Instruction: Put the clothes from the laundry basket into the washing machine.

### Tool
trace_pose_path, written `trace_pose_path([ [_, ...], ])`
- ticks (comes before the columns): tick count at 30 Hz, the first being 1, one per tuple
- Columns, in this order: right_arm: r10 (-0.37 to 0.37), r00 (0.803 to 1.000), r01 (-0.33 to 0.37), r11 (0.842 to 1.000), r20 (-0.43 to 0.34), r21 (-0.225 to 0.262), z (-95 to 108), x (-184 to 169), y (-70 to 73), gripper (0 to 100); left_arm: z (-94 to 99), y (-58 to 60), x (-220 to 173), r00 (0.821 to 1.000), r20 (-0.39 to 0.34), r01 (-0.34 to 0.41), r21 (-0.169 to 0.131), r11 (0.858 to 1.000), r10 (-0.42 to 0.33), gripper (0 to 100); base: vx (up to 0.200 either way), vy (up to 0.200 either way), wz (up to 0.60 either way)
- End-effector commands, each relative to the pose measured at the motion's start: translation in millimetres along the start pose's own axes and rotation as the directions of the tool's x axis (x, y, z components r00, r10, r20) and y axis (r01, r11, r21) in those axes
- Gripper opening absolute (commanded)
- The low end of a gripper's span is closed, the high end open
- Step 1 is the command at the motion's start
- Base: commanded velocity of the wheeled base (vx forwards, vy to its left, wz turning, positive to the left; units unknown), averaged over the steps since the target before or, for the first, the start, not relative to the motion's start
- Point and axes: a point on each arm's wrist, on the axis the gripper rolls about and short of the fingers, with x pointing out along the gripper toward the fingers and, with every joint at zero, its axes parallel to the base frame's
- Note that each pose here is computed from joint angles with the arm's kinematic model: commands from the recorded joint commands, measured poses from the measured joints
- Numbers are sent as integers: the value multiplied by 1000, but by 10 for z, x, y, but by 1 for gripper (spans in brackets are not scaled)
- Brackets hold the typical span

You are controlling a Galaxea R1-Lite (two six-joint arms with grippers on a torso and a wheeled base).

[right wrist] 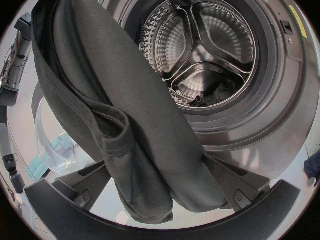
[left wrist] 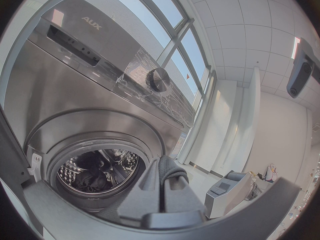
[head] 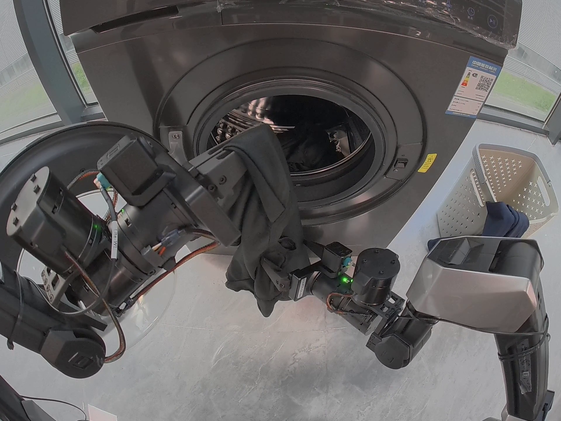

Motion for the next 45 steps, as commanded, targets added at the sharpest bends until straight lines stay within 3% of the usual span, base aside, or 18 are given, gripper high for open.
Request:
trace_pose_path([
  [1, -11, 1000, 11, 1000, 17, -1, -38, 84, -57, 100, 15, -2, 1, 1000, 6, 1, 1, 1000, -1, 0, 0, 0, 0],
  [7, 1, 999, -1, 1000, 53, 1, -11, 172, -14, 100, 8, -4, 3, 1000, 3, 2, 0, 1000, -2, 0, 0, 0, 0],
  [8, 1, 998, -1, 1000, 57, 1, -2, 180, -12, 0, 8, -4, 3, 1000, 3, 2, 0, 1000, -2, 0, 0, 0, 0],
  [20, -1, 997, 1, 1000, 83, 6, 101, 177, -6, 0, 75, 15, -30, 1000, 15, -12, 7, 1000, 12, 0, 0, 0, 0],
  [27, -49, 991, 48, 999, 123, 12, 432, 14, -99, 0, 269, 52, -115, 998, 44, -40, 18, 999, 39, 0, 0, 0, 0],
  [30, -83, 979, 81, 997, 185, 20, 722, -75, -178, 0, 303, 73, -237, 998, 16, -65, 4, 998, 65, 0, 0, 0, 0],
  [33, -83, 967, 80, 997, 239, 24, 965, -151, -169, 0, 199, 104, -373, 995, -40, -97, -9, 995, 96, 0, 0, 0, 0],
  [37, -68, 960, 61, 998, 270, 35, 1174, -308, -82, 0, 2, 198, -580, 976, -146, -165, -10, 986, 162, 0, 0, 0, 0],
  [43, -38, 964, 29, 999, 264, 38, 1274, -511, 59, 0, -376, 302, -780, 926, -309, -233, -18, 972, 216, 0, 0, 0, 0],
  [45, -23, 963, 13, 999, 269, 37, 1324, -578, 121, 0, -551, 321, -811, 901, -373, -245, -21, 969, 220, 0, 0, 0, 0],
])
